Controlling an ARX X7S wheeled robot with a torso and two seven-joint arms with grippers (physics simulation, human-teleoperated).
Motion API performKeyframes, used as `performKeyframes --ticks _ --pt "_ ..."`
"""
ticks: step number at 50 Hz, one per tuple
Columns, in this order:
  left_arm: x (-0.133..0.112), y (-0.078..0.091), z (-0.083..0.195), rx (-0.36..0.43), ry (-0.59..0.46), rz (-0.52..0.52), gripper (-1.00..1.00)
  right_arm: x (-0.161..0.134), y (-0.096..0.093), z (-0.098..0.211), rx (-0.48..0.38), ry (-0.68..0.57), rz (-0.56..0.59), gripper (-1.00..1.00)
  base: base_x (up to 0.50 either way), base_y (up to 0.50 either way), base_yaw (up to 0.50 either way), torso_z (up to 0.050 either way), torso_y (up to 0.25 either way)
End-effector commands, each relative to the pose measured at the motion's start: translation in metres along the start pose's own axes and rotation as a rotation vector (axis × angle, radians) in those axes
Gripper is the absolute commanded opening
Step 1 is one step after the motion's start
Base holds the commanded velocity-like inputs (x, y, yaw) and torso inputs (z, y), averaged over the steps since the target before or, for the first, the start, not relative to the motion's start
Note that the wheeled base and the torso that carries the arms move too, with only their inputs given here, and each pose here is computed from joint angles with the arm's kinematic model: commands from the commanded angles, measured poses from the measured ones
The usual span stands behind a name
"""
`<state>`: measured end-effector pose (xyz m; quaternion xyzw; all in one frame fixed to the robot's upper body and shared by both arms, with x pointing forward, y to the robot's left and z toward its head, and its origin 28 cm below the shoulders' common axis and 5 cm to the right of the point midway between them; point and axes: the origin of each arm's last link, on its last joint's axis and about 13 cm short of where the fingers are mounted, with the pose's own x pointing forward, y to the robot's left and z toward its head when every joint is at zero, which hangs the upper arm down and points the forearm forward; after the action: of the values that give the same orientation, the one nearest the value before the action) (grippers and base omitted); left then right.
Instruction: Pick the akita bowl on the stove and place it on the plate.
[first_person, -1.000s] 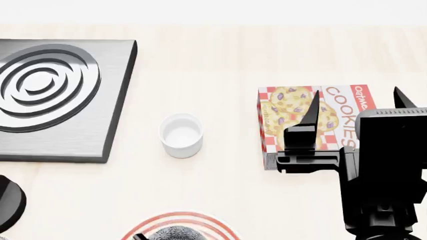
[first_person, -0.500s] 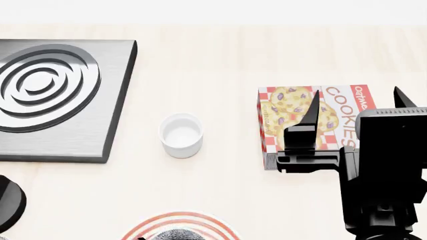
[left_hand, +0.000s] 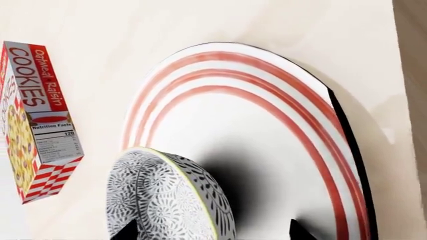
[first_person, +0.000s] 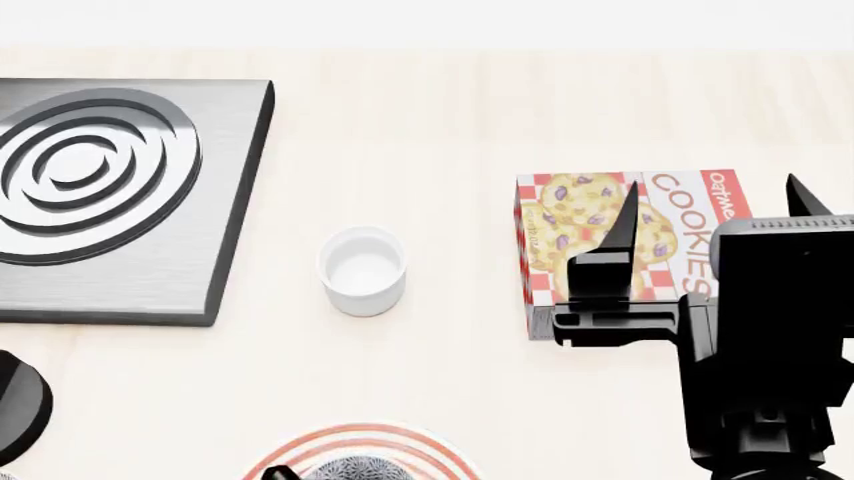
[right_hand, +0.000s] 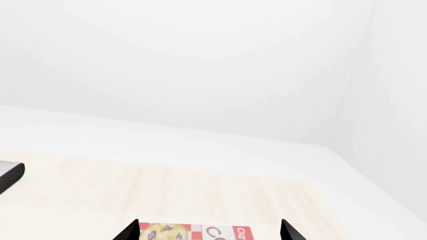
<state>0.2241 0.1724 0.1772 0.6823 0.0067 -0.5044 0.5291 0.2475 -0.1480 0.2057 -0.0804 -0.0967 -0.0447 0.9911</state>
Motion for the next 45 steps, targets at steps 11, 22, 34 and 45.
performKeyframes --ticks 11,22,34,45 --pt "-0.012 0.006 0.005 -0.012 -0.023 0.037 1.00 -0.001 0.000 0.001 0.000 0.004 0.001 1.00 0.00 0.00 0.00 0.000 0.000" --pt "-0.023 0.018 0.010 -0.030 -0.060 0.101 1.00 0.000 0.000 0.000 0.000 0.006 0.001 1.00 0.00 0.00 0.00 0.000 0.000" --pt "-0.033 0.037 0.014 -0.080 -0.130 0.225 1.00 0.000 0.000 0.000 -0.001 0.005 0.002 1.00 0.00 0.00 0.00 0.000 0.000" --pt "-0.044 0.054 0.018 -0.182 -0.222 0.352 1.00 0.000 0.000 -0.001 -0.002 0.005 0.003 1.00 0.00 0.00 0.00 0.000 0.000"
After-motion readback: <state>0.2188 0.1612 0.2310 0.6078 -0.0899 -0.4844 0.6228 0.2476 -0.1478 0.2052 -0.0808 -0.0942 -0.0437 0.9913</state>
